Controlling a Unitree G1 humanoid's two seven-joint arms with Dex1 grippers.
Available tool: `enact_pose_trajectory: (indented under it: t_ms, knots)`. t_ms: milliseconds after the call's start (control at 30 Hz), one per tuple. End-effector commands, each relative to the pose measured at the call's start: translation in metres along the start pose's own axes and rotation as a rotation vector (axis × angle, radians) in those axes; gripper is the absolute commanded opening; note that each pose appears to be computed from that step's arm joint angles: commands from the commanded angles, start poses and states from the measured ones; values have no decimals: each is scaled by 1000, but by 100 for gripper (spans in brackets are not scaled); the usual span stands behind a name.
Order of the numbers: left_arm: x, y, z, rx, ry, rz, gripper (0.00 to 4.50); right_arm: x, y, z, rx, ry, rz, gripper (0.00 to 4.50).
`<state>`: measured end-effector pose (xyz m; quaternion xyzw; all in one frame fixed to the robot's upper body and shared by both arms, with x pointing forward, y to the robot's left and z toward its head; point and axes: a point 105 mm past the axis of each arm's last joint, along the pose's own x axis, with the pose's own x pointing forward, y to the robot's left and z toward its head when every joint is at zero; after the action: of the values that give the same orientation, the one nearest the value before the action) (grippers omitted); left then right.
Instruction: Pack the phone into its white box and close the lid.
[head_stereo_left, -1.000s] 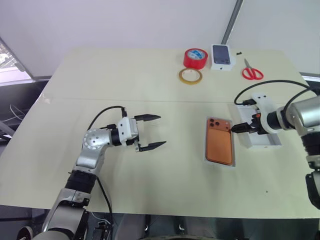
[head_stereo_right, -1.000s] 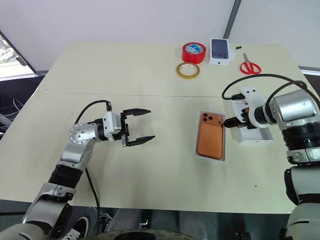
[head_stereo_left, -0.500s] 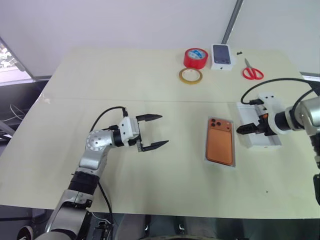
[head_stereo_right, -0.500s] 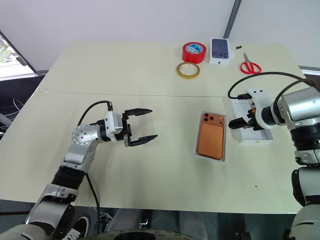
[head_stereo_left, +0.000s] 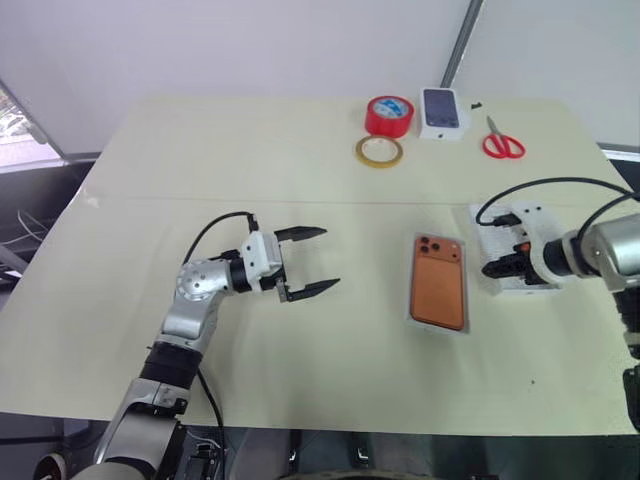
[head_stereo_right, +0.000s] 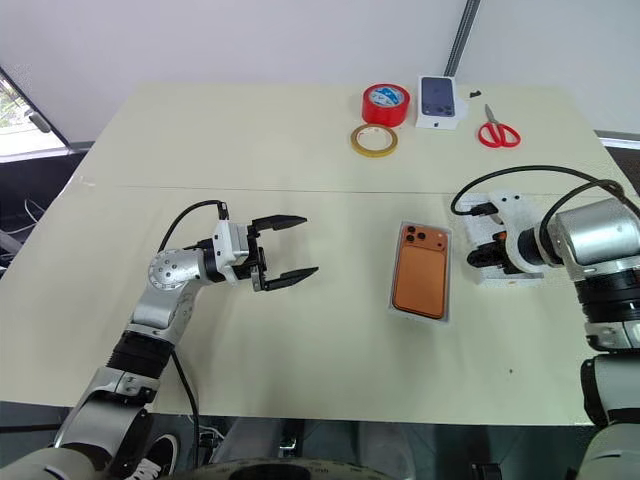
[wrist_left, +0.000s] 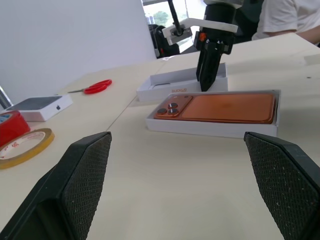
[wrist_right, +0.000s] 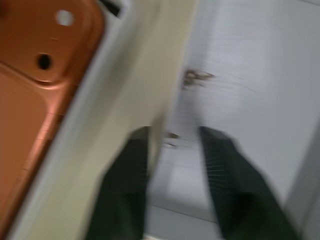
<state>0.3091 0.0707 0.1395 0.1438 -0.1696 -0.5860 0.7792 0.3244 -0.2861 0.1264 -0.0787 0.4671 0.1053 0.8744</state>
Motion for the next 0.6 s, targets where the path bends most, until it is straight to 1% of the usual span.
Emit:
enact_pose_trajectory:
  t_ms: [33,200,267,333,433,500,600]
  knots:
    - [4,4,13,39,-31,6,450,-4,-7,0,11,-18,-48,5]
    - [4,8,13,38,-28,18,450,-4,-9,5,37,-50,-70,5]
    - [4,9,12,37,-25,19,450,-5,-8,11,74,-81,-45,5]
    - [5,10,12,33,-26,19,450,-9,-3,19,130,-135,27,5]
    - [5,9,11,28,-23,17,450,-15,6,31,144,-222,86,5]
    - [5,9,10,20,-20,18,450,-19,12,44,189,-306,140,5]
    - [5,8,10,13,-19,24,450,-29,22,64,195,-459,200,5]
